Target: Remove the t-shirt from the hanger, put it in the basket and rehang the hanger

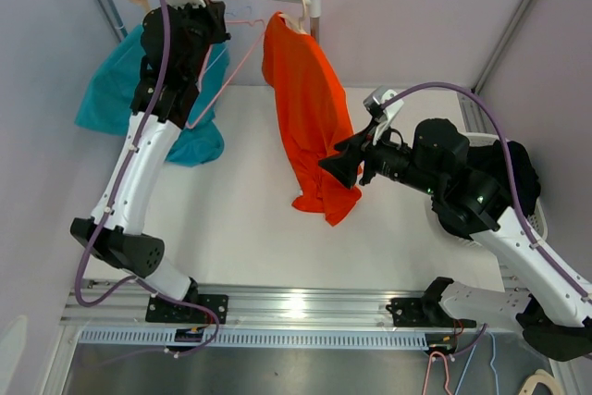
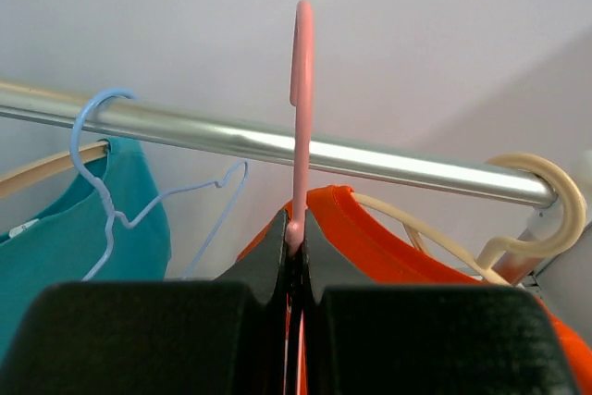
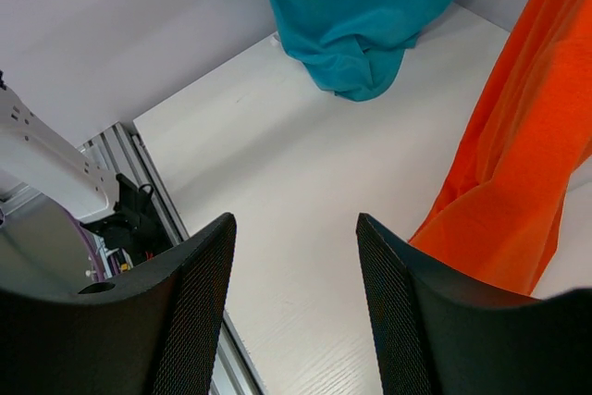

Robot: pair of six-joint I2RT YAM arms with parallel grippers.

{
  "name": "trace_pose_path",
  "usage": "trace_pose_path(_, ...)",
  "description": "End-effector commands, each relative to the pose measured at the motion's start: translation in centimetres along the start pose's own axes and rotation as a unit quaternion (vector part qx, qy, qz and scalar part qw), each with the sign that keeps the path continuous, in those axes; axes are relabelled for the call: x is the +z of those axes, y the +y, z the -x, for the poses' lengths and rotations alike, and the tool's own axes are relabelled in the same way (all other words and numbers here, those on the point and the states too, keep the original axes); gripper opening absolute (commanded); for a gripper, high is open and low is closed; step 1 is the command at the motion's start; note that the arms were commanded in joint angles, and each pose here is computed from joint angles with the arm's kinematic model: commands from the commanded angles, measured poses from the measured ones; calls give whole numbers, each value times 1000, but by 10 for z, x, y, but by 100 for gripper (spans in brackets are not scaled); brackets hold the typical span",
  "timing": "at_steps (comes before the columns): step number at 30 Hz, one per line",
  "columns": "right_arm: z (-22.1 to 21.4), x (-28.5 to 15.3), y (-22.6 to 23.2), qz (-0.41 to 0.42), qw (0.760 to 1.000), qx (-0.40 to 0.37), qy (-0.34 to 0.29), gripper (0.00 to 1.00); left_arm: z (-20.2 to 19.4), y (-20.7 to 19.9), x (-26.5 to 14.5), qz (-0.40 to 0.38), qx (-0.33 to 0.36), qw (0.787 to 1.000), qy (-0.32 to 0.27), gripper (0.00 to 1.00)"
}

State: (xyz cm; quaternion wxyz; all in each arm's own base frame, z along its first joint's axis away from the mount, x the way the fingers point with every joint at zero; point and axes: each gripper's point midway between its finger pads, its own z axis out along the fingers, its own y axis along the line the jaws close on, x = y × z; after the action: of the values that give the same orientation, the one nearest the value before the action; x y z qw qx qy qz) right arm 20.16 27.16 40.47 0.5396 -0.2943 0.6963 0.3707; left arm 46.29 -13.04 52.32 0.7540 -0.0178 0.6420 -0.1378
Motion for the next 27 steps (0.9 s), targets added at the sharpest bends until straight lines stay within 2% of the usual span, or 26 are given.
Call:
trace_pose_path(1, 14, -2, 3, 8, 1000, -3, -27, 59, 15, -2, 16, 7, 10, 1000, -25, 1)
trace_pose_path(3, 15, -2, 4, 10, 1000, -2, -27, 59, -2, 0, 30, 13, 18, 1000, -3, 1)
trace_pose_path(4, 14, -3, 3, 9, 1000, -1, -25, 59, 15, -3, 32, 11, 19, 1000, -18, 1)
trace_pose_path(5, 14, -5, 4, 10, 1000, -2, -25, 59, -3, -1, 42, 14, 25, 1000, -3, 1)
trace_pose_path(12, 11, -15, -4, -15, 1000, 0, -22, 60, -23, 11, 61, 26, 26, 999, -1, 1)
trace_pose_path(18, 14, -19, -5, -18, 999, 1, -30, 61, -28, 42, 51, 73, 27, 997, 8, 1)
trace_pose_path(23, 10, -15, -5, -10, 1000, 1, -25, 62, -24, 64, 37, 82, 22, 996, 14, 2)
trace_pose_path(24, 10, -15, -4, -8, 1000, 2, -26, 62, -26, 66, 36, 74, 22, 997, 19, 4)
trace_pose_path(25, 10, -14, -4, -7, 1000, 2, -28, 63, -25, 65, 36, 67, 23, 997, 22, 23)
trace_pose_path(27, 9, -12, -4, -6, 1000, 3, -28, 63, -28, 59, 34, 46, 29, 998, 34, 49)
